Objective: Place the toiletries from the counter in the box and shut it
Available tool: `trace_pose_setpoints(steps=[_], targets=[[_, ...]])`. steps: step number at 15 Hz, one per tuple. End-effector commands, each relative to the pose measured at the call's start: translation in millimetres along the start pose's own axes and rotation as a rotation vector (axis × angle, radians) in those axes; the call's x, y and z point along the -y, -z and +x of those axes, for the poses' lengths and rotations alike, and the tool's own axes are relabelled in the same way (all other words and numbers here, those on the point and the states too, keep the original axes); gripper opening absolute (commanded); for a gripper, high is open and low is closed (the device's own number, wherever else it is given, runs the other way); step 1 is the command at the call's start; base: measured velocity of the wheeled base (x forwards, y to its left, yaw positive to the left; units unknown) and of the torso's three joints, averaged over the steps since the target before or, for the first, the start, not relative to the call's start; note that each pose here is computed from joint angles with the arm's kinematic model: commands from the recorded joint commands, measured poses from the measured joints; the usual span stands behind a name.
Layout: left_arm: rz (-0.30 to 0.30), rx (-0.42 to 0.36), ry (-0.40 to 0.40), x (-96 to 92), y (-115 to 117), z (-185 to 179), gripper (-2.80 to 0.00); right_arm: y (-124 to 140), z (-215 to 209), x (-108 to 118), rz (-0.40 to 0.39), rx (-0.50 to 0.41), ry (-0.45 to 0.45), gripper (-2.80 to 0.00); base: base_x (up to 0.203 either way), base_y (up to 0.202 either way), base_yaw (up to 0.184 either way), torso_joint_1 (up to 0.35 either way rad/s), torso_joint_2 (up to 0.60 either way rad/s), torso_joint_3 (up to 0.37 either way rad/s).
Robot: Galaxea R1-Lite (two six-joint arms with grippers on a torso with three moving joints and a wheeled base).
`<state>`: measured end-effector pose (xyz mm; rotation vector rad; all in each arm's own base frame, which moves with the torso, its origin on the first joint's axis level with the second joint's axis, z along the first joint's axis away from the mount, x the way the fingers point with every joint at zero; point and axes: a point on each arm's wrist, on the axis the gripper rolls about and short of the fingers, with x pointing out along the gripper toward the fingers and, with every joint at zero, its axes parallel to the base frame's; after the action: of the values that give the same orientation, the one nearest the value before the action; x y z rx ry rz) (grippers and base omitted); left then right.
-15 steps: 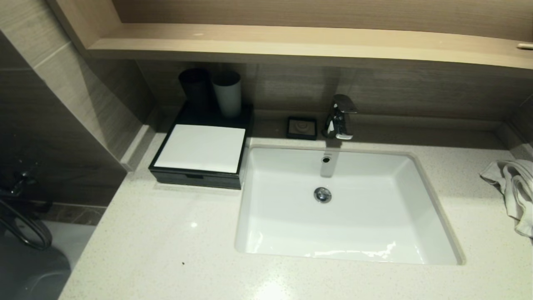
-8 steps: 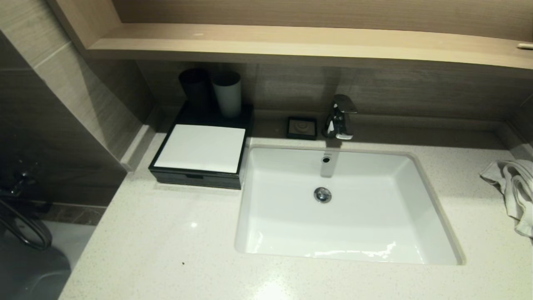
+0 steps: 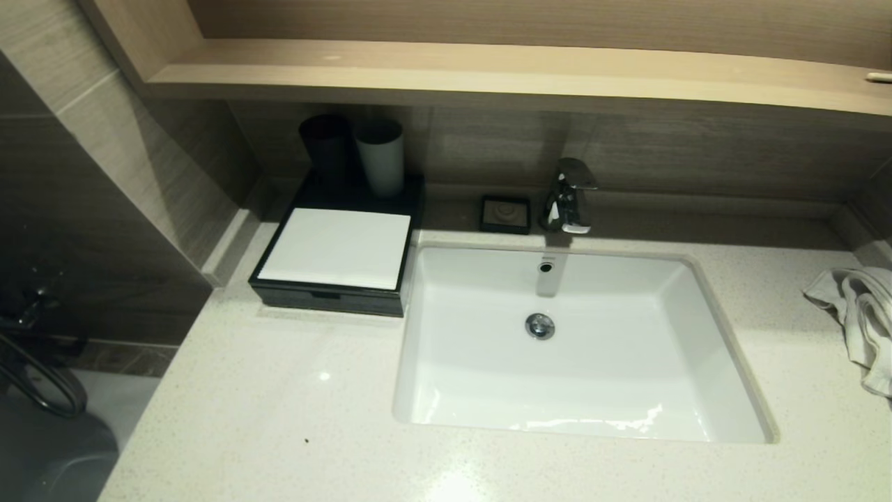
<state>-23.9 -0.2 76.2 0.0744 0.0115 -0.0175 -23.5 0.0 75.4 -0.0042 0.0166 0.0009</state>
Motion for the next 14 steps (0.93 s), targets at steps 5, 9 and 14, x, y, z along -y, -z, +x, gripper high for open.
trace_pose_setpoints(steps=[5, 9, 14], targets=[[0.001, -0.002, 0.0, 0.0, 0.0, 0.1, -2.8, 0.0, 0.0, 0.0, 0.0, 0.0, 0.001, -2.8, 0.0, 0.0, 0.0, 0.0, 0.0, 0.0], [0.001, -0.001, 0.0, 0.0, -0.1, 0.1, -2.8, 0.0, 0.0, -0.1, -0.003, 0.0, 0.001, -2.8, 0.0, 0.0, 0.0, 0.0, 0.0, 0.0], [0.002, -0.002, 0.0, 0.0, 0.0, 0.1, -2.8, 0.3, 0.1, 0.0, -0.002, -0.001, 0.001, -2.8, 0.0, 0.0, 0.0, 0.0, 0.0, 0.0]])
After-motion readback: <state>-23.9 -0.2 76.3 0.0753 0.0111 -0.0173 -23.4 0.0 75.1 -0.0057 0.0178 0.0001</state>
